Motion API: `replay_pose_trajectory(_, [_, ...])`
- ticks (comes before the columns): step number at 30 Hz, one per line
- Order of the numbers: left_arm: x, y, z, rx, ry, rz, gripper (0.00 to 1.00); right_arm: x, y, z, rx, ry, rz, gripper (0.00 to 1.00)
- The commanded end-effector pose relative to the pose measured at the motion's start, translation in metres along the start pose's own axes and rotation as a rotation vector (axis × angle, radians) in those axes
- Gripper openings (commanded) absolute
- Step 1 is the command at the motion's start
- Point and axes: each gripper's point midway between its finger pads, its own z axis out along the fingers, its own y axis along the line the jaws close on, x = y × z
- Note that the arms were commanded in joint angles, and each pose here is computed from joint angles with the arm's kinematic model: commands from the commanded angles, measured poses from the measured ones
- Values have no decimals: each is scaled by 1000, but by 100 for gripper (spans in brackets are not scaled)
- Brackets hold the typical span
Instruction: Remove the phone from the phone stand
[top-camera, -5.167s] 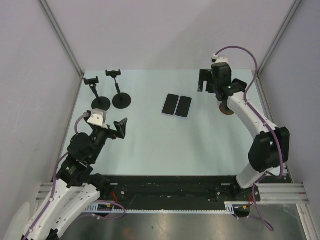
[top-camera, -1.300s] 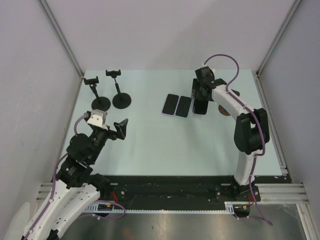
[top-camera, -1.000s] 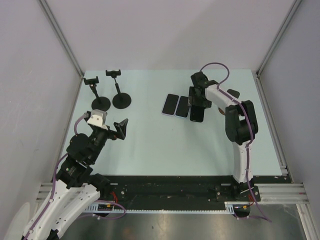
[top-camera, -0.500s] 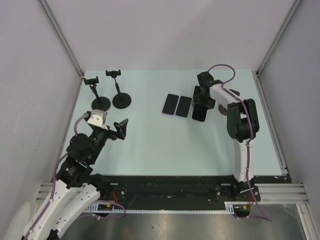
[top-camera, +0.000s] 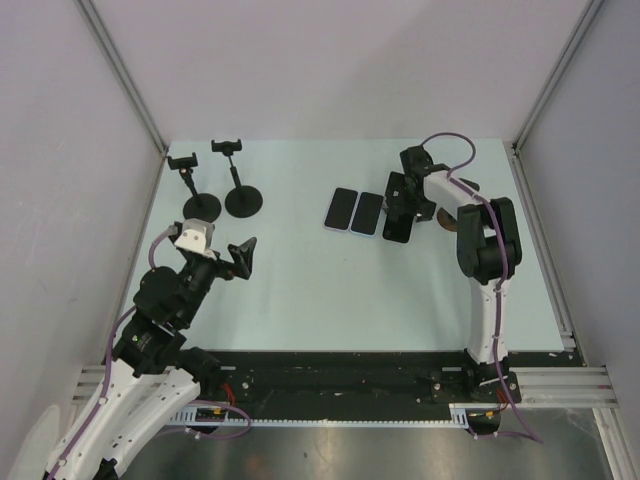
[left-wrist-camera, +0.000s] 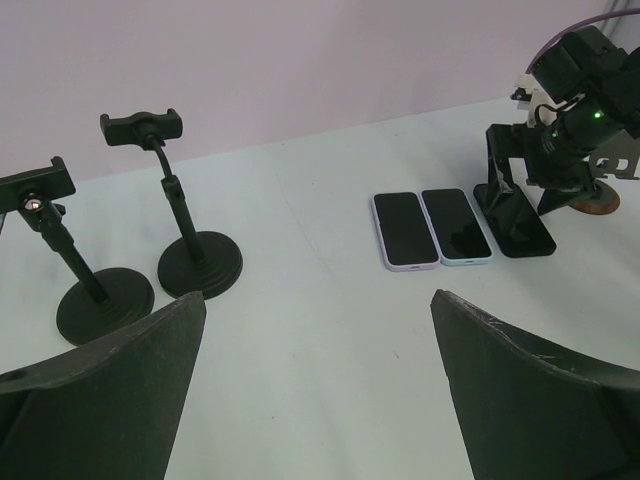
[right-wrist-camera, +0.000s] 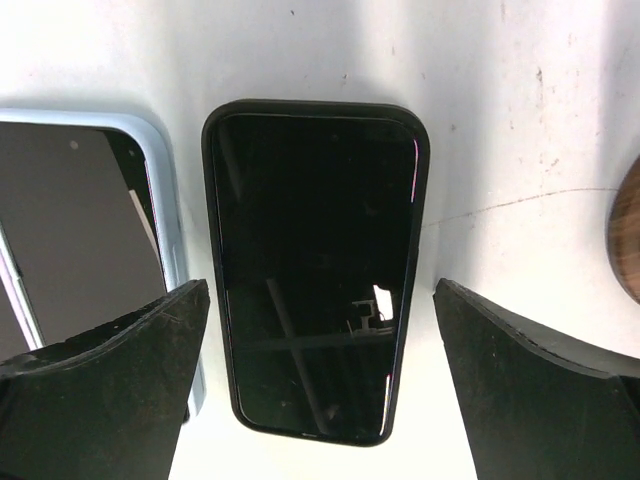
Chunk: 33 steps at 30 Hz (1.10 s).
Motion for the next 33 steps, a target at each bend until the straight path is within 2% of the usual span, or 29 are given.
replay_pose_trajectory(1, [-3,-2,2,17,-15,9,100,-28,8,-35,-79,-108,41,100])
replay_pose_trajectory(3, [-3,-2,2,14,-15,9,100,-34,2,-45,-93,-132,72,97])
replay_pose_trajectory(7, [-3,-3,2,19,-13,10,100,-35,-7,-48,-144,-148,110,86])
replay_pose_trajectory(12, [-2,-3,2,19,-10,9,100,-26,-14,-37,-153,-118,110,71])
replay_pose_trajectory(21, [-1,-3,3,22,-6,13,100,-11,-13,-16,-173,-65,101,56])
replay_pose_trajectory(33, [-1,-4,3,25,-7,14,100,11,0,-4,-197,-15,39,52])
